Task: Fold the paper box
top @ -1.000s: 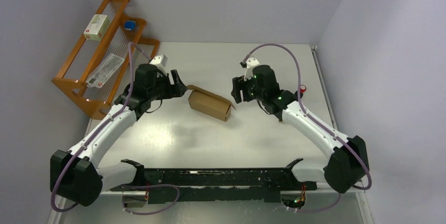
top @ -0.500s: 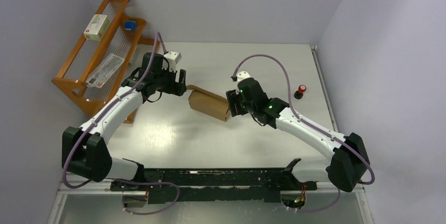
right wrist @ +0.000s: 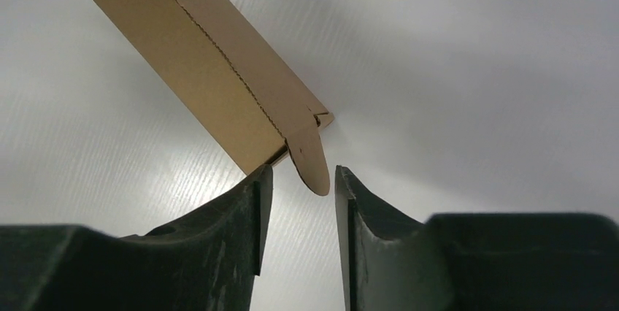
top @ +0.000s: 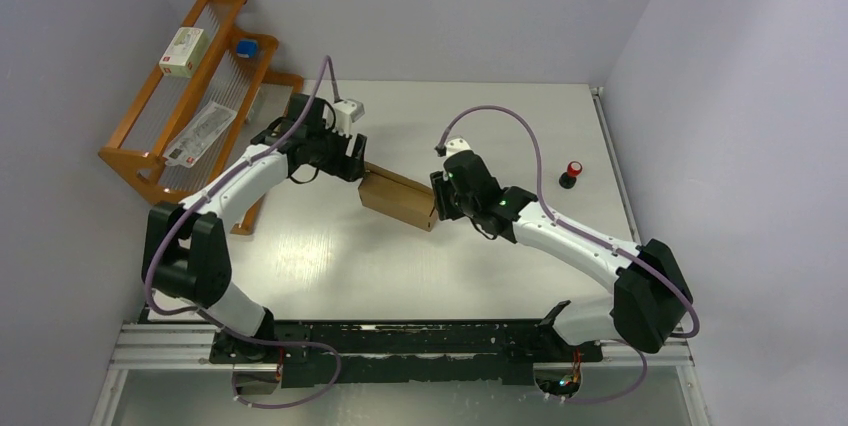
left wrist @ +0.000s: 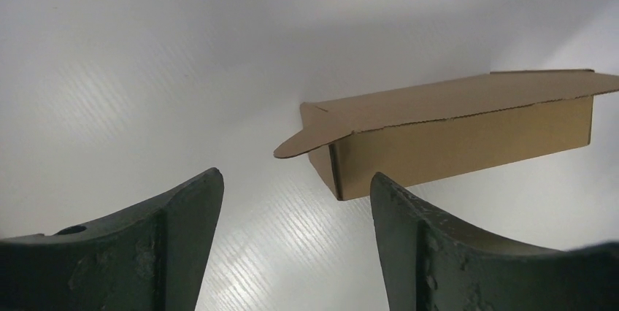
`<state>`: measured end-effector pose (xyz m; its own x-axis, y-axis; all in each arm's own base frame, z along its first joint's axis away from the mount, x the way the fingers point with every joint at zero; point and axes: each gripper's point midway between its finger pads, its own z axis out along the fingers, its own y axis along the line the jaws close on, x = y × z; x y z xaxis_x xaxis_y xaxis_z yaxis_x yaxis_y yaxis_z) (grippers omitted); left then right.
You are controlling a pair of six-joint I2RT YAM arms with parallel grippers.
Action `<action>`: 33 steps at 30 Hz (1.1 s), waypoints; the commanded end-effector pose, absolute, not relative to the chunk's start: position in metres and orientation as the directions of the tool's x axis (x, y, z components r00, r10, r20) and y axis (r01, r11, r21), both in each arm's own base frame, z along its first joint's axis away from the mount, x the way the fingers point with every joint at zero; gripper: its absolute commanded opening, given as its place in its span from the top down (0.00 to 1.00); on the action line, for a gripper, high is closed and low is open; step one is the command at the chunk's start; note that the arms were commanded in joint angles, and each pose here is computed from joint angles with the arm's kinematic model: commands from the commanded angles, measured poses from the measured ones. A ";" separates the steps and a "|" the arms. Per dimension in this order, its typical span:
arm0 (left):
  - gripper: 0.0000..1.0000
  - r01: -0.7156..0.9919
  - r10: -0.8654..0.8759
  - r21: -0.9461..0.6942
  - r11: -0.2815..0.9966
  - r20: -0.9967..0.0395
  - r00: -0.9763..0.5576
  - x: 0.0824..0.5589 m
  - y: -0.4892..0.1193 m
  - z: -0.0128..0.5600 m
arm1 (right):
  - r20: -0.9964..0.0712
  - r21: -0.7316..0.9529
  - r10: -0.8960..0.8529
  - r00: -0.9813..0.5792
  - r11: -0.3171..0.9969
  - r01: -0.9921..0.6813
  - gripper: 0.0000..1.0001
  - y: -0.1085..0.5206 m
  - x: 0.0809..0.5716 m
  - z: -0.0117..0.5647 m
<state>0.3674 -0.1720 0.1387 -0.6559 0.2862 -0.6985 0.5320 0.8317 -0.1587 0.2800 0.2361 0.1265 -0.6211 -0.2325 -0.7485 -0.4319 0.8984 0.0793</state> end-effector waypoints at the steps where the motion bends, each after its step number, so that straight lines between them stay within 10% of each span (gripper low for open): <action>1: 0.23 0.620 0.324 -0.209 0.756 -0.703 -0.633 0.363 -0.187 0.138 | -0.772 0.078 -0.219 -0.597 0.899 -0.431 0.62 0.240 0.284 0.131; 16: 0.27 0.657 0.368 -0.183 0.731 -0.705 -0.606 0.367 -0.188 0.131 | -0.761 0.024 -0.284 -0.583 0.886 -0.463 0.92 0.240 0.288 0.124; 33: 0.39 0.591 0.339 -0.187 0.785 -0.669 -0.662 0.351 -0.176 0.136 | -0.742 -0.017 -0.322 -0.588 0.886 -0.463 0.93 0.238 0.293 0.123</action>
<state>0.3524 -0.1856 0.1167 -0.6679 0.3667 -0.6476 0.6267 0.7465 -0.2236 0.2880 0.2355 0.1175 -0.5988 -0.3094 -0.7388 -0.4618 0.8870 0.0028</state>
